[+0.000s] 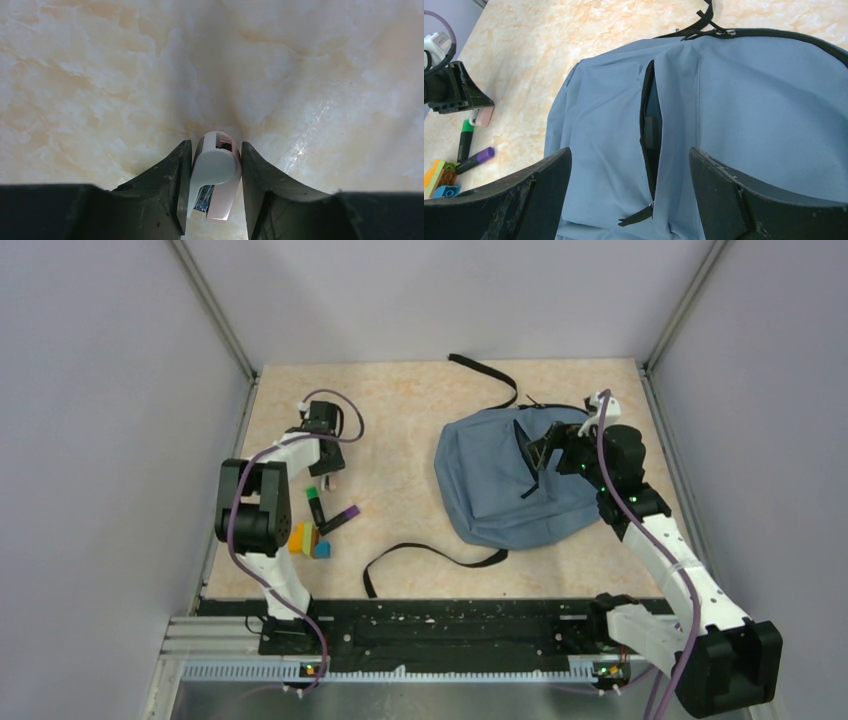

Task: Pack the student bag
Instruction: Pick up the stationery from the center of the board.

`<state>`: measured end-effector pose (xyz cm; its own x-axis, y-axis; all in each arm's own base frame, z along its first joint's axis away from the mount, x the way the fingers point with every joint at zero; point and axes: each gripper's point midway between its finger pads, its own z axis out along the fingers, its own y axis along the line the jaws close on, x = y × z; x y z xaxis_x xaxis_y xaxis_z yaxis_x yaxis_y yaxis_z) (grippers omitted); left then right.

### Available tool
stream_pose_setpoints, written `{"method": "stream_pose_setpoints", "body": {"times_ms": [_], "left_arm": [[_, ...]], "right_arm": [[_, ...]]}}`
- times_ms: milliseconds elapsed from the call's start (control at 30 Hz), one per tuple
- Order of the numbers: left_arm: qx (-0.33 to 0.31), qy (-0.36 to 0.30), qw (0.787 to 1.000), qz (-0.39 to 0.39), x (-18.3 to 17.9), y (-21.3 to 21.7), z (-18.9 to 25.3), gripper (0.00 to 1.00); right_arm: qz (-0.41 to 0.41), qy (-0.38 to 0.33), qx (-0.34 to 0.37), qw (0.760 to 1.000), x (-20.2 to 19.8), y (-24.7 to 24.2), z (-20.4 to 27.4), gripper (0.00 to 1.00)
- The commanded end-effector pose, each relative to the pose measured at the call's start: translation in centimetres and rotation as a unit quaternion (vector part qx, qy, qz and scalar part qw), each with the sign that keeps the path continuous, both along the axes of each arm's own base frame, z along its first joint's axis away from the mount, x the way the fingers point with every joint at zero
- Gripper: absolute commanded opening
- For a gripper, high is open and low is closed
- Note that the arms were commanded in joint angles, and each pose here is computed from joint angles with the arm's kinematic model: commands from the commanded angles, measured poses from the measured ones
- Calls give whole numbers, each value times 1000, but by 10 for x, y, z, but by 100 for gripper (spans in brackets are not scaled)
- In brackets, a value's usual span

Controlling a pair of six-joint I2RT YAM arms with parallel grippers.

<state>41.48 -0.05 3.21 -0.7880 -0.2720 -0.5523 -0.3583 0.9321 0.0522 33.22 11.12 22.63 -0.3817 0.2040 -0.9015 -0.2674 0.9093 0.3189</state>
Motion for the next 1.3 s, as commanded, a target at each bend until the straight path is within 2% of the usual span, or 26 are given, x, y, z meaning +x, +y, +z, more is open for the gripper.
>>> {"method": "stream_pose_setpoints", "body": {"times_ms": [0, 133, 200, 333, 400, 500, 600, 733, 800, 1000, 1267], "left_arm": [[-31, -12, 999, -11, 1, -10, 14, 28], [-107, -67, 991, -35, -1, -37, 41, 27], [-169, -105, 978, -59, -2, -61, 63, 27], [-292, -196, 929, -114, -6, -115, 118, 27], [-328, -219, 909, -137, -14, -140, 141, 27], [-386, -263, 867, -175, -30, -181, 181, 28], [-433, -294, 828, -201, -47, -216, 213, 30], [-486, -306, 787, -227, -65, -252, 240, 33], [-490, -314, 780, -229, -70, -261, 248, 33], [-502, -333, 764, -230, -79, -277, 262, 33], [-521, -335, 753, -222, -90, -283, 263, 33]], "right_arm": [[0, -9, 7, 1000, -2, -1, 9, 85], [19, -7, 13, 1000, -4, 6, 10, 85], [34, -1, 27, 999, -6, 13, 9, 85], [89, -6, 80, 993, -14, 40, 13, 85], [115, -5, 82, 990, -21, 63, 11, 85], [147, -6, 70, 987, -30, 97, 10, 85], [185, -6, 93, 978, -43, 132, 11, 85], [176, -20, 43, 983, -46, 162, 12, 85], [169, -34, 24, 985, -49, 172, 15, 85], [174, -74, 25, 982, -60, 194, 30, 85], [108, -81, -9, 991, -31, 200, 30, 79]]}}
